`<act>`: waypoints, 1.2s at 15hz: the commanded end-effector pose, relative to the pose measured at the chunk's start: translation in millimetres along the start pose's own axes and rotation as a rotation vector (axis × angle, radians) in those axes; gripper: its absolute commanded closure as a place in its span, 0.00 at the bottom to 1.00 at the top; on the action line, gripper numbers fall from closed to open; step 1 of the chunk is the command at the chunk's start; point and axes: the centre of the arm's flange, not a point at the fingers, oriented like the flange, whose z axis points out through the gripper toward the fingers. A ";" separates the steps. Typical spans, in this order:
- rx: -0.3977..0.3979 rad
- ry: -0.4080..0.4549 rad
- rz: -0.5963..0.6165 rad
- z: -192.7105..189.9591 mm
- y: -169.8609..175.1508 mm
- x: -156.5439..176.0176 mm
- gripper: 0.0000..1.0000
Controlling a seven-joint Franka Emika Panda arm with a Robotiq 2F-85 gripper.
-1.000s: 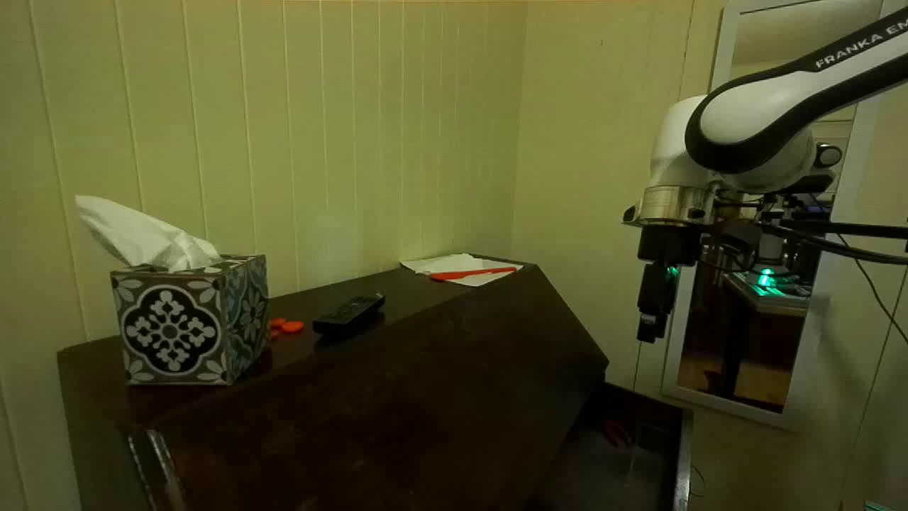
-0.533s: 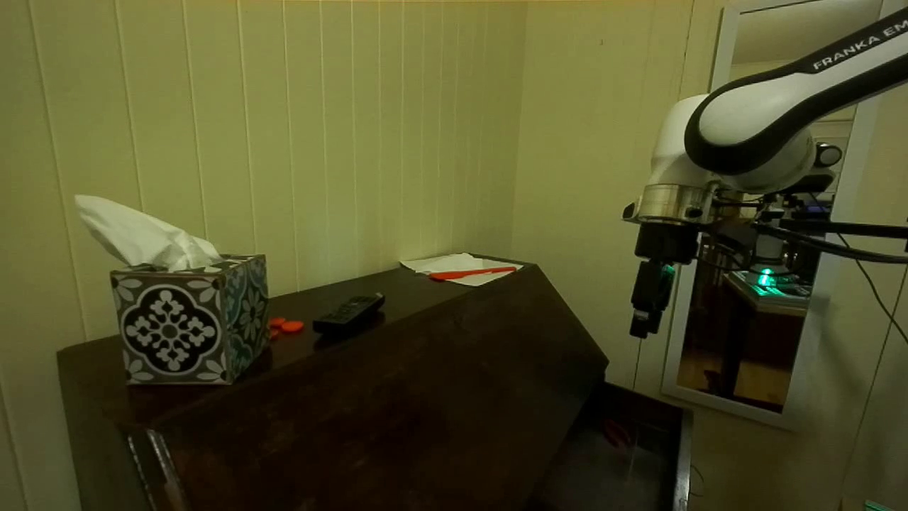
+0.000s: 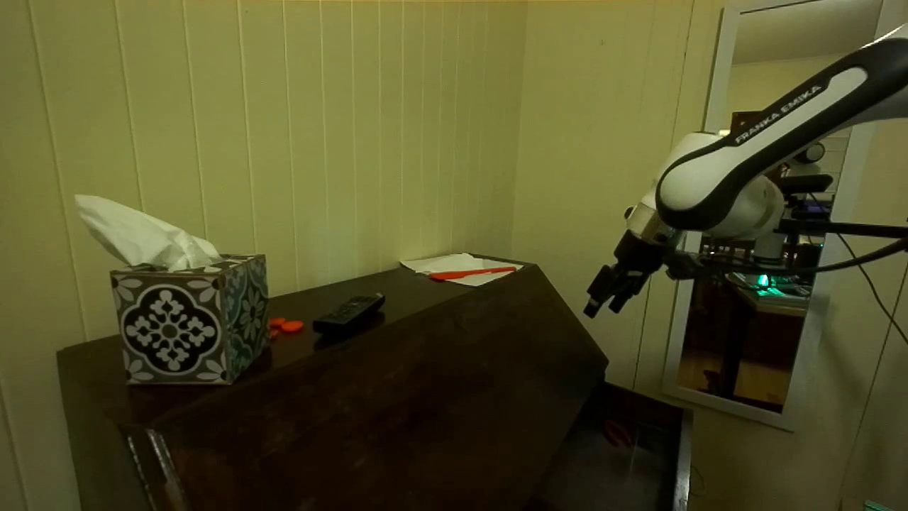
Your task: Remove the pliers from the right drawer and put it on the top counter
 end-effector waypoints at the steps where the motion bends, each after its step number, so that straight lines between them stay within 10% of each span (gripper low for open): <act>1: -0.073 0.006 0.121 52.6 47.6 -0.4 0.00; 15: -0.115 -0.118 0.481 156.3 197.0 -44.4 0.00; 18: -0.122 -0.132 0.494 138.6 184.9 -48.2 0.00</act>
